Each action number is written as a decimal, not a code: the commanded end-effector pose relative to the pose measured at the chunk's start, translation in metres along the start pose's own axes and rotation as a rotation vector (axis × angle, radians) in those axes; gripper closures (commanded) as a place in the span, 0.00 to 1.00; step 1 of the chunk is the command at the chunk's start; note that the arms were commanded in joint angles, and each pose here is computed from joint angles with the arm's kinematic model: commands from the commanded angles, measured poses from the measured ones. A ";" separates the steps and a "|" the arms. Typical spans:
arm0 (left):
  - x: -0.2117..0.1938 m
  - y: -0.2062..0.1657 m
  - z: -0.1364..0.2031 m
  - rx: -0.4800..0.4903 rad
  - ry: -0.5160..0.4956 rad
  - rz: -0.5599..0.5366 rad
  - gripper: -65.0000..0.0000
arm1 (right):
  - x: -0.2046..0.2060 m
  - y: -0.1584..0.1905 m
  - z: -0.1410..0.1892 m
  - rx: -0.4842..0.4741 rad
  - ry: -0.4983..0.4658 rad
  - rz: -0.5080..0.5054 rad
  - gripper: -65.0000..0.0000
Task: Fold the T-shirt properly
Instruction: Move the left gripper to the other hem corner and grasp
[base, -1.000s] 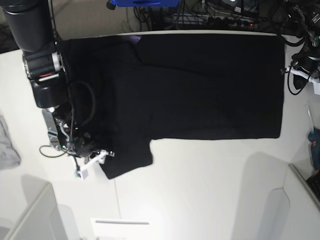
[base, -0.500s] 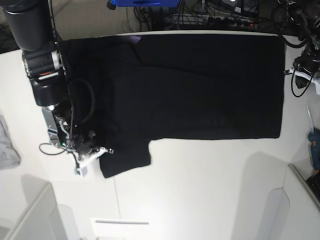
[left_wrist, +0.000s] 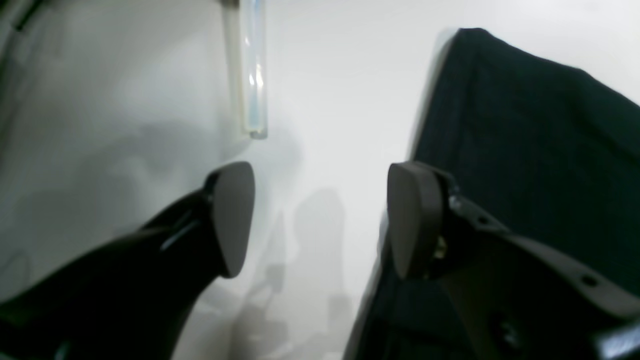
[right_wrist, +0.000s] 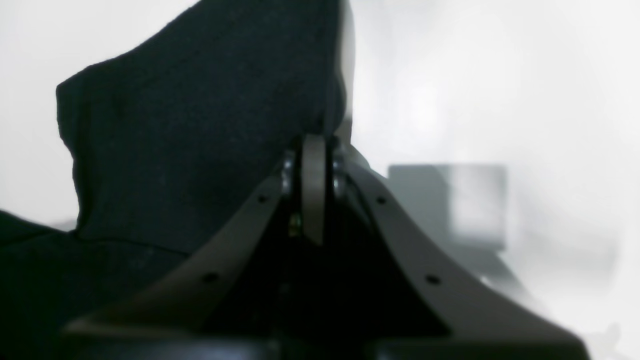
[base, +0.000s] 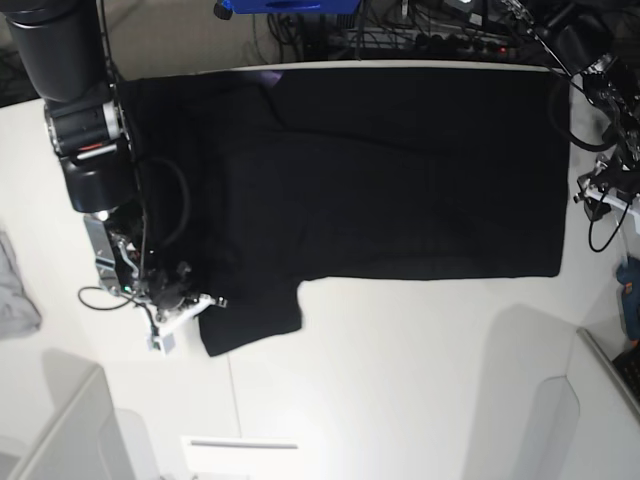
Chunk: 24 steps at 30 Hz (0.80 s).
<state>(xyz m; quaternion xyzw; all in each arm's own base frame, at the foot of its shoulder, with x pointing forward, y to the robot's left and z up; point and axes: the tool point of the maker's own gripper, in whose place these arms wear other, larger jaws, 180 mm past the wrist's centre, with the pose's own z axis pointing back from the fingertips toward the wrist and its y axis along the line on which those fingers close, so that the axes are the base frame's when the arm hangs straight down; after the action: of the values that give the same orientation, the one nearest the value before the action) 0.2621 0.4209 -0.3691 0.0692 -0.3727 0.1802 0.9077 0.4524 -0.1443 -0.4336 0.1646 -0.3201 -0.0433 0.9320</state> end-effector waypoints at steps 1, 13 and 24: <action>0.031 -0.001 0.000 -0.008 -0.063 -0.034 0.38 | 0.025 0.001 0.005 0.002 -0.052 0.003 1.00; 0.067 -0.040 -0.047 -0.114 -0.021 0.006 0.38 | 0.024 0.002 0.005 0.003 -0.050 0.008 1.00; 0.066 -0.071 -0.080 -0.135 0.012 -0.071 0.38 | 0.025 0.003 0.005 0.005 -0.051 0.010 1.00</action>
<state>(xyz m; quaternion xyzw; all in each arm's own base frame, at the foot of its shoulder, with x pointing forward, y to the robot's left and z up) 0.3692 0.3825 -0.4049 0.0108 -0.3406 0.1231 0.9321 0.4524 -0.1438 -0.4335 0.1660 -0.3201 -0.0442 0.9317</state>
